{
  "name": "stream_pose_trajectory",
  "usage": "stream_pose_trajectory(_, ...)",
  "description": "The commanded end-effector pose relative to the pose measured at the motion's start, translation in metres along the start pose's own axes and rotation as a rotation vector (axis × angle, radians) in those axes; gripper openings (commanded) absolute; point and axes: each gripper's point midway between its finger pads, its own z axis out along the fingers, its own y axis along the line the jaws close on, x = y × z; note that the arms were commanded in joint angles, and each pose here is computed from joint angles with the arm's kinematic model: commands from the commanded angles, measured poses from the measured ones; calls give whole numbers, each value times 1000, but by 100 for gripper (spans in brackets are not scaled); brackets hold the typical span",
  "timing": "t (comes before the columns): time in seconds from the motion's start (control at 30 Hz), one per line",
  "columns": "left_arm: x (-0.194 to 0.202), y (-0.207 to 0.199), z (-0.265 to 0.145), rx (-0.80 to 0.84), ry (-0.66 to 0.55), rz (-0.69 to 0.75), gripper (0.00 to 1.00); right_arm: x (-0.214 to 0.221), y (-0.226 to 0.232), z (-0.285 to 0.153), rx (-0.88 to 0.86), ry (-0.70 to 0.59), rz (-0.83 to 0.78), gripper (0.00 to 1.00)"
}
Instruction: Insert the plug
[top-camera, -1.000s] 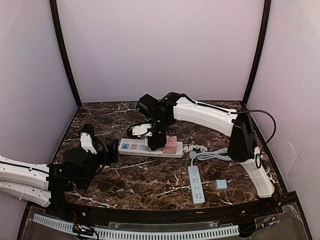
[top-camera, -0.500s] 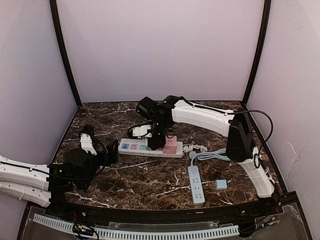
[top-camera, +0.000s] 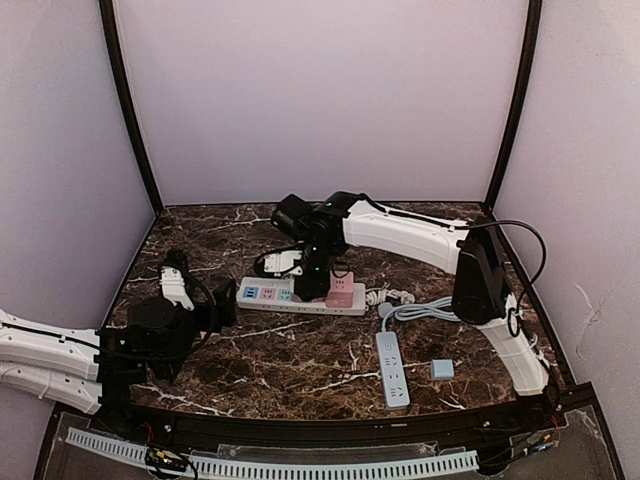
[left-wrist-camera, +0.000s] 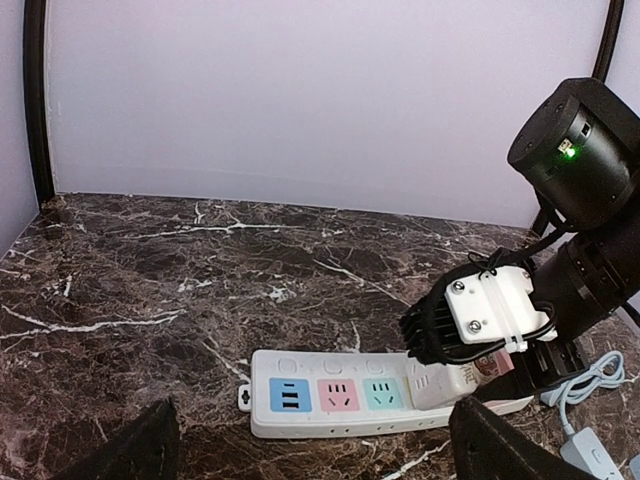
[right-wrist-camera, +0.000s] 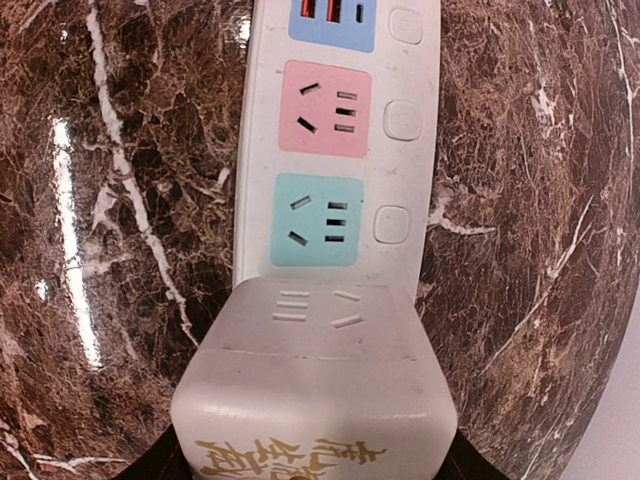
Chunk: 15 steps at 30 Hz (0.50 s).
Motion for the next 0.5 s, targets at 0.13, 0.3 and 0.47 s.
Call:
stream_pose_trajectory(0.13, 3, 5, -1, -20, -5, 21, 93, 4, 32, -1, -88, 42, 1, 0)
stream_pose_trajectory(0.3, 3, 5, -1, -19, -6, 20, 93, 10, 30, -2, -62, 76, 14, 0)
stream_pose_trajectory(0.47, 3, 5, -1, -18, -5, 21, 93, 13, 10, -1, 42, 82, 9, 0)
